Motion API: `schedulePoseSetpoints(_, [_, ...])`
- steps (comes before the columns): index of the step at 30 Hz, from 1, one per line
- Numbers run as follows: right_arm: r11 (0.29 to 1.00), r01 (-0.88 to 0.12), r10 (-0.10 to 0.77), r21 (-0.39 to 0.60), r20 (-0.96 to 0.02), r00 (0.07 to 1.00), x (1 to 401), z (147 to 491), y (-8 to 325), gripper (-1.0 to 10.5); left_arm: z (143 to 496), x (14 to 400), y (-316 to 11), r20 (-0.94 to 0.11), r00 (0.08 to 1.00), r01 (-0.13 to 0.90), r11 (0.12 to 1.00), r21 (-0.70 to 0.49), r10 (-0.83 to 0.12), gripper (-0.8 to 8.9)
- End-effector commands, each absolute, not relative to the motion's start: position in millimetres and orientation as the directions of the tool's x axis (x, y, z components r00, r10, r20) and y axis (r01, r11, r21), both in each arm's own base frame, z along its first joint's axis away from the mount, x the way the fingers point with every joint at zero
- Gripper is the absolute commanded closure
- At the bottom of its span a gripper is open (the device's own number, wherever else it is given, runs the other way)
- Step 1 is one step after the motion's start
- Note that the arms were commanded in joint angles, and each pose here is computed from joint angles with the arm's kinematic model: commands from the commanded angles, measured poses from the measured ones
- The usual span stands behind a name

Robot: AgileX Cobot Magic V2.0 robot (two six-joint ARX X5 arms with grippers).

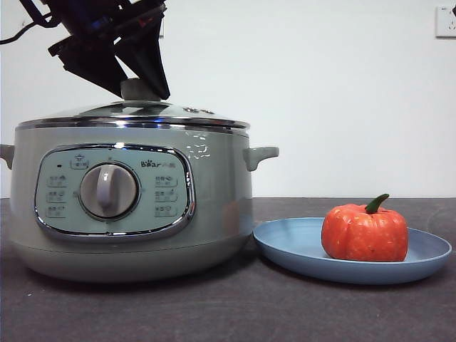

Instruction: Take the pumpkin out from the steamer,put the pumpkin in the blue plate,close the lid

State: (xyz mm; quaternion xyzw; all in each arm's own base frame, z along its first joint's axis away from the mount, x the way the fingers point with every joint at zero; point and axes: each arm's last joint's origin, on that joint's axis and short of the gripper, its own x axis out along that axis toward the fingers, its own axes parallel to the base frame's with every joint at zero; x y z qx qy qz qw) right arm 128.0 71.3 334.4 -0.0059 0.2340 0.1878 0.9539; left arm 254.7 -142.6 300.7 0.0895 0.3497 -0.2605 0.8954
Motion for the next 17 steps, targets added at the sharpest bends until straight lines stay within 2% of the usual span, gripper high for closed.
schedulePoseSetpoints(1, [0.933,-0.349,0.351,0.092,-0.451,0.821,128.3,332.7,71.3,4.5,289.8,255.0,-141.0,-0.721,0.597,0.519,0.855,0.013,-0.351,8.22])
schedulePoseSetpoints(10, [0.933,-0.348,0.351,0.094,-0.452,0.820,128.3,332.6,71.3,4.5,288.6,253.8,-140.5,-0.733,0.582,0.533,0.846,0.017,-0.351,7.95])
schedulePoseSetpoints(11, [0.933,-0.346,0.351,0.097,-0.452,0.820,128.3,332.6,71.3,4.5,288.6,253.8,-140.6,-0.733,0.582,0.533,0.846,0.017,-0.352,7.38])
schedulePoseSetpoints(14, [0.933,-0.345,0.351,0.099,-0.452,0.820,128.3,332.6,71.3,4.5,288.7,253.9,-140.6,-0.733,0.583,0.532,0.847,0.017,-0.351,3.90])
schedulePoseSetpoints(15, [0.933,-0.345,0.351,0.099,-0.452,0.820,128.3,332.6,71.3,4.5,288.7,253.9,-140.6,-0.732,0.583,0.532,0.847,0.017,-0.351,3.41])
schedulePoseSetpoints(17, [0.933,-0.346,0.351,0.098,-0.452,0.820,128.3,332.6,71.3,4.5,288.9,254.1,-140.7,-0.731,0.585,0.532,0.847,0.017,-0.353,3.38])
